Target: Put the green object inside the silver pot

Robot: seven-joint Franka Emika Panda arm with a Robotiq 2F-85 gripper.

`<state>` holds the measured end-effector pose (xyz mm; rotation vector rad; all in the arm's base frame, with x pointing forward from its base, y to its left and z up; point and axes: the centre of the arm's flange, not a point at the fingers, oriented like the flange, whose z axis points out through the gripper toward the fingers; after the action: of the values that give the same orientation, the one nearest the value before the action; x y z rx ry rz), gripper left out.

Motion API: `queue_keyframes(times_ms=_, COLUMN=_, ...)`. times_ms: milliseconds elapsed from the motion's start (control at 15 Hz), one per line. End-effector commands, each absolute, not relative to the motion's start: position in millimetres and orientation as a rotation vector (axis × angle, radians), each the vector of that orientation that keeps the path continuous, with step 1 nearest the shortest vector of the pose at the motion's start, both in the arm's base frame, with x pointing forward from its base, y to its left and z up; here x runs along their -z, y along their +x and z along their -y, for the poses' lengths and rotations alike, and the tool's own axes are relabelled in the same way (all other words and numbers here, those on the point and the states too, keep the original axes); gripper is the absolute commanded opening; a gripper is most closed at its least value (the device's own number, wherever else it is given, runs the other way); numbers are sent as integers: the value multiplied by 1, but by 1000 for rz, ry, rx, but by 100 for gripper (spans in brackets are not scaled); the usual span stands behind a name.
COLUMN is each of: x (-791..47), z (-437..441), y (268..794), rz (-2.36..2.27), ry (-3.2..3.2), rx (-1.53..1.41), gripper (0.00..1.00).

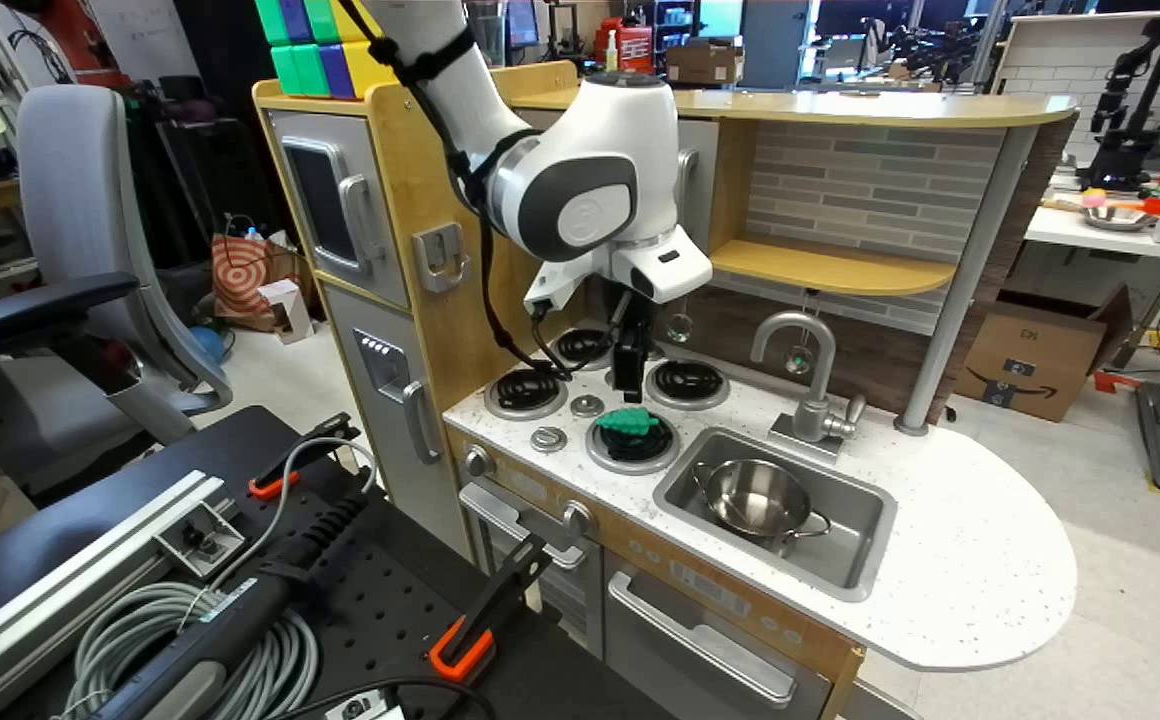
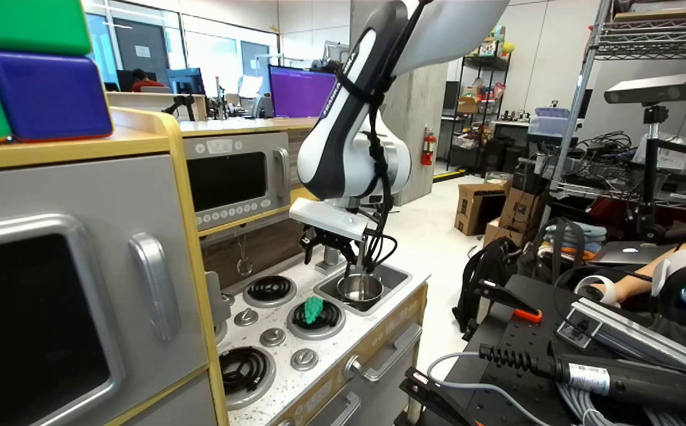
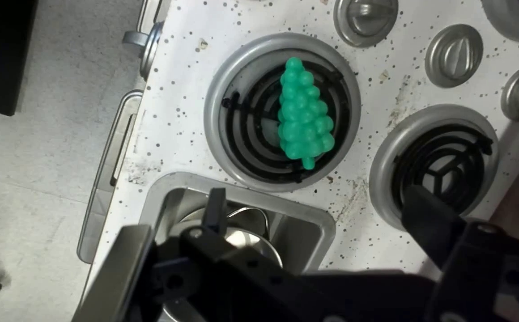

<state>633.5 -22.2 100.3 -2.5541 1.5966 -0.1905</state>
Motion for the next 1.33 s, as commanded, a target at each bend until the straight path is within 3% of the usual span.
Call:
queue_keyframes(times_ms=0, x=-76, z=20, y=661, rz=-1588, ry=-2574, rx=218, gripper=100)
queue_keyframes(times_ms=667, x=-38, z=12, y=670, rz=-1522, ry=-2719, rx=25, gripper=100)
queue_keyframes(times_ms=1267, x=-18, z=1, y=686, rz=-1446, ry=-2780, rx=75, gripper=100)
